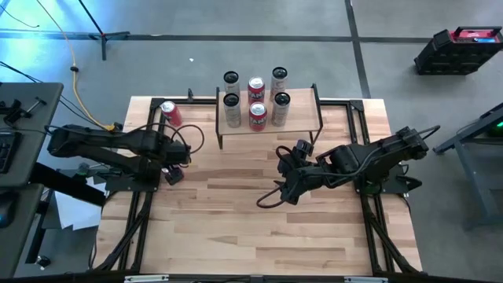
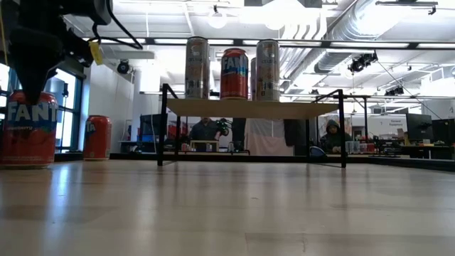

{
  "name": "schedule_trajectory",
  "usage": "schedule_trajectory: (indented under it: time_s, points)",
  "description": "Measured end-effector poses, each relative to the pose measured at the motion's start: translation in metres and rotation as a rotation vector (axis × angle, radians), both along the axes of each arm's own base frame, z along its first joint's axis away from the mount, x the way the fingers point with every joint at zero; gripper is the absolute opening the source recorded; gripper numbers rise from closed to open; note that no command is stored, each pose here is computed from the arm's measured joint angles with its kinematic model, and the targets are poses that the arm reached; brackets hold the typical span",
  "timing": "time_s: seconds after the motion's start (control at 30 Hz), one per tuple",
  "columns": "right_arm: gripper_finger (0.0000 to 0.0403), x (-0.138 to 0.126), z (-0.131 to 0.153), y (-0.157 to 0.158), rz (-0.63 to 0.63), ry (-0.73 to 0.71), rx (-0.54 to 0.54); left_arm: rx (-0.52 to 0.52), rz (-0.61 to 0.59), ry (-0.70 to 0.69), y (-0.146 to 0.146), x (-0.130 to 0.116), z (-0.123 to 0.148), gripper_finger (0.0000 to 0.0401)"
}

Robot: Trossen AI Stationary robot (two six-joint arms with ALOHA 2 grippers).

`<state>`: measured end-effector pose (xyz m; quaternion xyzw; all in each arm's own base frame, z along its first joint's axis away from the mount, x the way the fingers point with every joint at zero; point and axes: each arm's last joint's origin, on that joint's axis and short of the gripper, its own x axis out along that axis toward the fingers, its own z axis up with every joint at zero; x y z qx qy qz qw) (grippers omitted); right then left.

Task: Place canned beverage on shelf
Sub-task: Put the red soda can on the shelf

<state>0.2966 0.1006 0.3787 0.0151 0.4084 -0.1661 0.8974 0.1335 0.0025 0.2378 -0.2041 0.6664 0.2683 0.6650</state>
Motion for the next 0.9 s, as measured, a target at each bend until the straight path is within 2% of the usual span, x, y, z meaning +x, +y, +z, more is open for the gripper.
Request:
schedule_trajectory:
  time_s: [0.5,0.63,0.9]
  points:
    - [0.0335,0.000,0.000,0.000,0.001,0.000,0.003,-0.012,-0.072,0.153,-0.010,0.019,-0.019,0.0350]
    - [0.0335,0.000,0.000,0.000,0.002,0.000,0.005,-0.009,-0.092,0.191,-0.013,0.023,-0.023,0.0335]
    - [0.0335,0.000,0.000,0.000,0.006,-0.001,0.011,-0.028,-0.115,0.119,-0.020,0.036,-0.023,0.0295]
